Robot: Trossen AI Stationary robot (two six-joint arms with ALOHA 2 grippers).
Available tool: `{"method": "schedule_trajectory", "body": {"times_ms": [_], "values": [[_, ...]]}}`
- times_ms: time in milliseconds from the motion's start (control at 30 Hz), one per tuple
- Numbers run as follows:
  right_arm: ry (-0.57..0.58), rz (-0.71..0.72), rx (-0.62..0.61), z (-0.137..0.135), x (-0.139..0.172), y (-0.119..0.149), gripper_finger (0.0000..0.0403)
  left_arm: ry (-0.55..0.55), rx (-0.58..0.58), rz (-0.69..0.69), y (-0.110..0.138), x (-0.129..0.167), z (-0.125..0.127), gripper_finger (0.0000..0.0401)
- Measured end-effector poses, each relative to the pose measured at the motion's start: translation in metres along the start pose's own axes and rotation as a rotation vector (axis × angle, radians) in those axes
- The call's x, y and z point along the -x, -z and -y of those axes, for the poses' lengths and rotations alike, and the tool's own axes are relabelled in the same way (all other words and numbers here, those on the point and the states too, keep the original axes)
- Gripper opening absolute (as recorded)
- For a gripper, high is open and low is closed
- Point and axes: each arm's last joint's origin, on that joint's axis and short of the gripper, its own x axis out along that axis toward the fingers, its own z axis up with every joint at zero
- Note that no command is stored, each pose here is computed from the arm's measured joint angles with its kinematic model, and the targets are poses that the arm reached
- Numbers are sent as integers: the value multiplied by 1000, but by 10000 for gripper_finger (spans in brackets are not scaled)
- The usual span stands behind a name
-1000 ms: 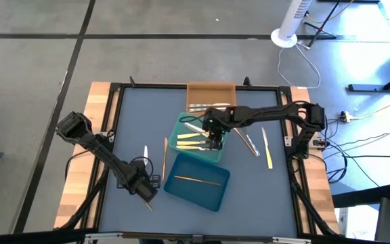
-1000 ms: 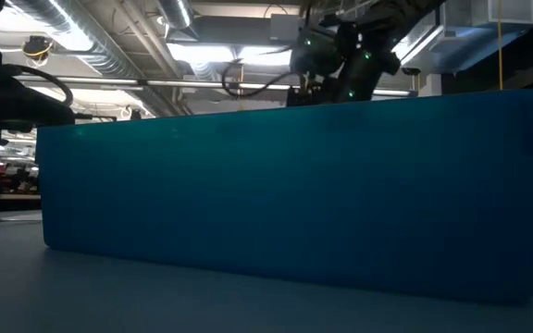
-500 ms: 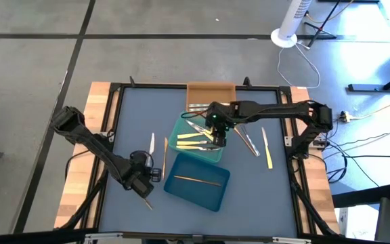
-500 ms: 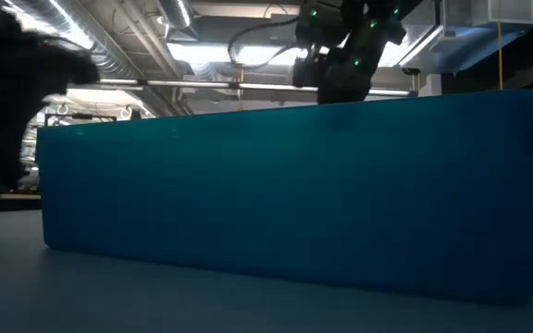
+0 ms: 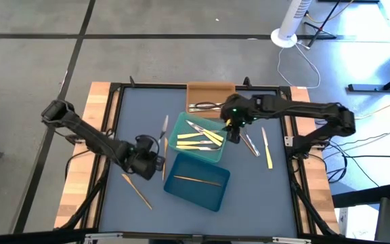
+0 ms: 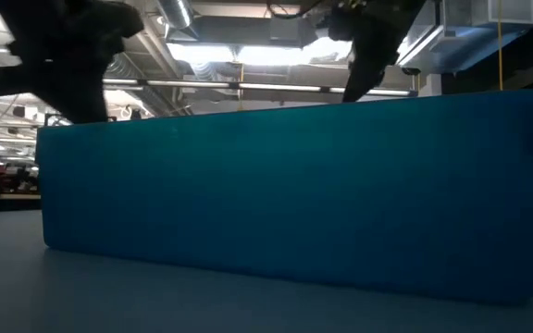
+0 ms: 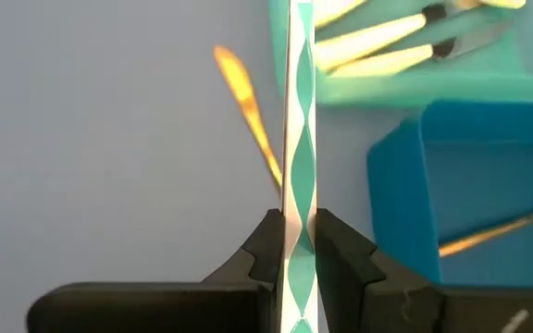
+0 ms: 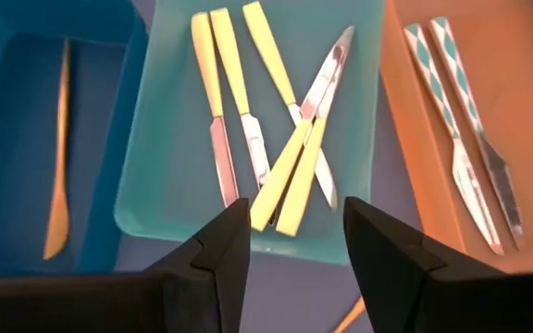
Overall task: Sort silverware by color (type)
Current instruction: Put the white and blue knife into the orange bin
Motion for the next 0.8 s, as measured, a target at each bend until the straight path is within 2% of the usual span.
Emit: {"method": "schedule_trajectory", "body": {"times_ms": [133,267,467,600,800], "values": [[4,17,-38,-1,19,6,163,0,-124,30,-23,-4,0,35],[12,35,-85,-1,35,12,163,12,-299,70,-49,-16,4,36],[13,56,-147,-2,55,21,163,120,-530,143,-95,-33,14,36],[12,64,-191,-3,64,25,163,185,-618,239,-128,-40,15,36],[10,70,-205,-3,69,28,163,273,-674,378,-171,-47,10,36]]}}
